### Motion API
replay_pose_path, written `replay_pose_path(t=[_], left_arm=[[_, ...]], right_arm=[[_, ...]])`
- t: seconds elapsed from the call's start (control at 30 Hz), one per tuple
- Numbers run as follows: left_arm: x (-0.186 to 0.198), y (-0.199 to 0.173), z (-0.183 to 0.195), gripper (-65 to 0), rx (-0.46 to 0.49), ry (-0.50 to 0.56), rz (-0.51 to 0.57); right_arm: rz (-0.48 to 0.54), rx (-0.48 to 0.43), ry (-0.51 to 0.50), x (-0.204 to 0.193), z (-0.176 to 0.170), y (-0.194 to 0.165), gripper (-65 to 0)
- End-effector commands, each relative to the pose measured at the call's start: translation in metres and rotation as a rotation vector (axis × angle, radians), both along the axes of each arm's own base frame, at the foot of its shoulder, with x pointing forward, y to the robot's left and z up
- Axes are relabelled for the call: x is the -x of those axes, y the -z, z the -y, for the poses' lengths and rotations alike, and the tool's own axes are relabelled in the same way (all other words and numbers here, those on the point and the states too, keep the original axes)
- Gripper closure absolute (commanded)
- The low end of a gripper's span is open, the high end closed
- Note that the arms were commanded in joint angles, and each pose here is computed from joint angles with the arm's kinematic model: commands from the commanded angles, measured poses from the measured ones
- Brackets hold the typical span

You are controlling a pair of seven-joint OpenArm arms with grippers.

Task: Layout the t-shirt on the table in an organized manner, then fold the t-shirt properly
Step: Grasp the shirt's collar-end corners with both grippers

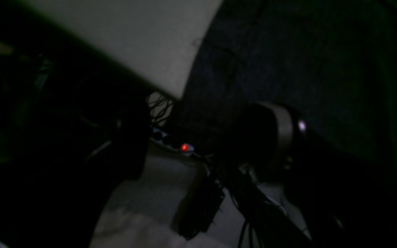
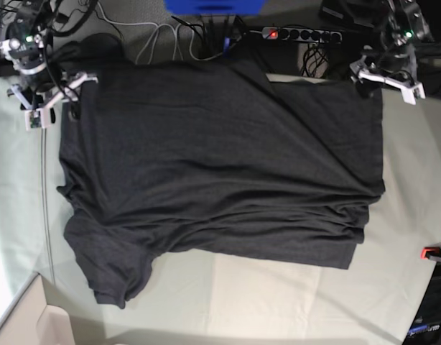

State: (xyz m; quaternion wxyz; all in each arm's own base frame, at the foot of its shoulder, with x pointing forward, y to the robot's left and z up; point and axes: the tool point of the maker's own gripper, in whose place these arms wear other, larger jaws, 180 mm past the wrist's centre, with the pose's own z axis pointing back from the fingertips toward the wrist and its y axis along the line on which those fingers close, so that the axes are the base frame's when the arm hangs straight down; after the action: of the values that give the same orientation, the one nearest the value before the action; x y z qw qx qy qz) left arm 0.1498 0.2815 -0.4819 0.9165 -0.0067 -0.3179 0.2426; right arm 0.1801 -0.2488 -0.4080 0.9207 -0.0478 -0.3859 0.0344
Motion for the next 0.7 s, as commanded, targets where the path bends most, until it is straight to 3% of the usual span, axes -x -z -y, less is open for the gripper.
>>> replay_pose_path(t=[0.0, 0.13, 0.3, 0.4, 0.57, 0.67], left_arm=[[0.003, 0.004, -0.003, -36.9, -0.01, -0.004, -0.027], [0.007, 0.01, -0.002, -17.8, 0.004, -0.009, -0.034], [-0.013, -0.009, 0.014, -11.5, 0.013, 0.104, 0.043], [-0.009, -0.021, 0.017, 0.0, -0.001, 0.126, 0.063], [-0.013, -0.041, 0.018, 0.0, -0.032, 0.148, 0.106], [-0.018, -0.056, 0.018, -0.1, -0.058, 0.167, 0.137]], right_arm=[[0.048, 0.003, -0.006, -0.007, 0.002, -0.011, -32.9], [0.016, 0.0, -0.008, 0.006, 0.001, -0.005, -33.1], [-0.021, -0.05, -0.075, 0.019, -0.02, 0.004, -33.1], [-0.033, -0.077, -0.082, 0.023, -0.03, 0.008, -33.1], [-0.071, -0.096, -0.07, 0.036, -0.032, 0.018, -33.2], [-0.108, -0.102, 0.007, 0.05, -0.012, 0.032, -33.3]])
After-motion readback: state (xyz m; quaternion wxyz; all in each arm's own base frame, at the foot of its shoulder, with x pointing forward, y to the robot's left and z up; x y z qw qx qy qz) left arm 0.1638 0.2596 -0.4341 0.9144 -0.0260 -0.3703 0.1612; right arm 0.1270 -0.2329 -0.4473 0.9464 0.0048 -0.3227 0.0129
